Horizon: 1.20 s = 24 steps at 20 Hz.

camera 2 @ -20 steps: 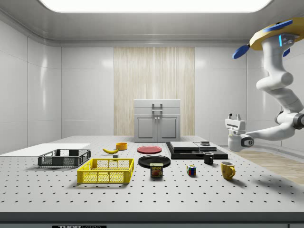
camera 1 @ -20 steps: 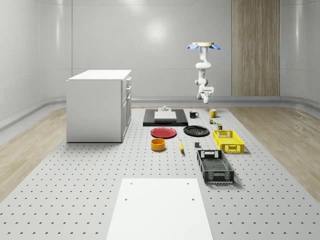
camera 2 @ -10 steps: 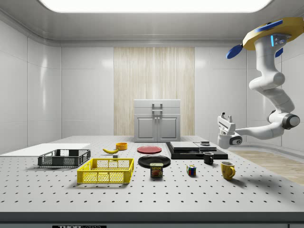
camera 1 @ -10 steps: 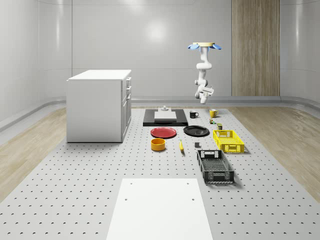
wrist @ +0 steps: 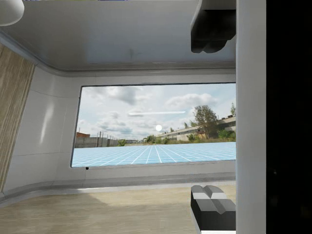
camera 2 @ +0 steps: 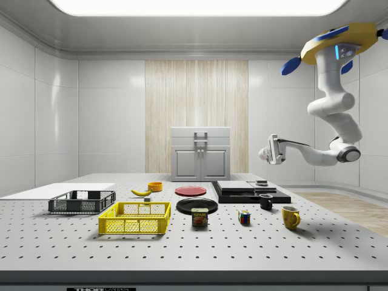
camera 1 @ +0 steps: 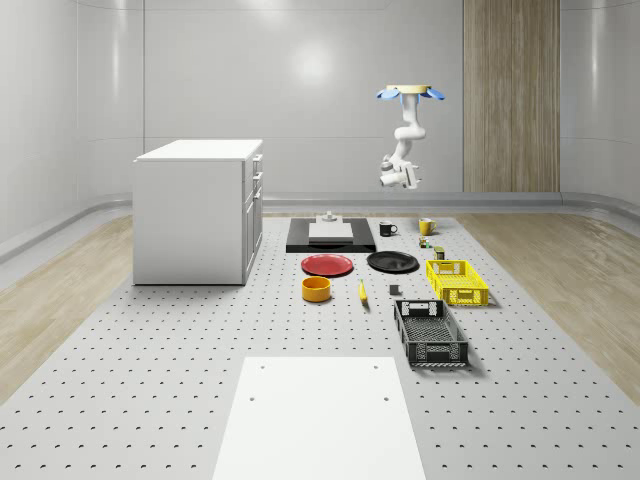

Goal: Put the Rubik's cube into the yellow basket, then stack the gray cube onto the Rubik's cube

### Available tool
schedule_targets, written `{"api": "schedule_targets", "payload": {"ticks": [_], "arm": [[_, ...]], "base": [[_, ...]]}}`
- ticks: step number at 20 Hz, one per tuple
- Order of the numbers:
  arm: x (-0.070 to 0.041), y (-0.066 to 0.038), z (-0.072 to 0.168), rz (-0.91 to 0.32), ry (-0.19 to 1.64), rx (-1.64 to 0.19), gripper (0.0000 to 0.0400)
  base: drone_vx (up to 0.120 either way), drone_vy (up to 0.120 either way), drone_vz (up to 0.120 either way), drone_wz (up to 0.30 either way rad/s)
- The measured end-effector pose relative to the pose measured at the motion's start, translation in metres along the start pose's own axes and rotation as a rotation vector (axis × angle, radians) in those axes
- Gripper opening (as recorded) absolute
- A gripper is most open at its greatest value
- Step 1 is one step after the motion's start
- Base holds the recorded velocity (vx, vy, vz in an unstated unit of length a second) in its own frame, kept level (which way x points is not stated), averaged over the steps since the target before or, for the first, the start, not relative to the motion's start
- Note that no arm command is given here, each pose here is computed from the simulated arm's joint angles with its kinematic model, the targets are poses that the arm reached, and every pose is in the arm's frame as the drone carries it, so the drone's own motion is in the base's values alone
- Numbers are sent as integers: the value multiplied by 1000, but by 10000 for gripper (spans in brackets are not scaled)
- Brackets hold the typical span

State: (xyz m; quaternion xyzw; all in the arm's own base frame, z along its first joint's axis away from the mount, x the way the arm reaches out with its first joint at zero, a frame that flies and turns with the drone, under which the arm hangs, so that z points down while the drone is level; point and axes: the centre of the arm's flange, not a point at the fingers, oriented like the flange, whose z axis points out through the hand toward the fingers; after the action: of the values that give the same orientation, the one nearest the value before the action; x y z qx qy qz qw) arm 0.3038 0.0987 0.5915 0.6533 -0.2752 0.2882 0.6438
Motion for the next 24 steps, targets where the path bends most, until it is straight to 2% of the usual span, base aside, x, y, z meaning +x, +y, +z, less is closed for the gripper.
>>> {"api": "schedule_targets", "payload": {"ticks": [2,4,6,8,14,24], "arm": [[-24,-24,6,-7,243,-244,400],[-43,-42,21,-14,461,-464,400],[-56,-55,39,-20,640,-644,400],[-63,-62,55,-26,777,-780,400],[-71,-68,83,-37,1000,-997,400],[-73,-69,97,-43,1099,-1090,400]], "base": [[120,0,-120,0],[120,0,-120,0],[120,0,-120,0],[120,0,-120,0],[120,0,-120,0],[120,0,-120,0]]}}
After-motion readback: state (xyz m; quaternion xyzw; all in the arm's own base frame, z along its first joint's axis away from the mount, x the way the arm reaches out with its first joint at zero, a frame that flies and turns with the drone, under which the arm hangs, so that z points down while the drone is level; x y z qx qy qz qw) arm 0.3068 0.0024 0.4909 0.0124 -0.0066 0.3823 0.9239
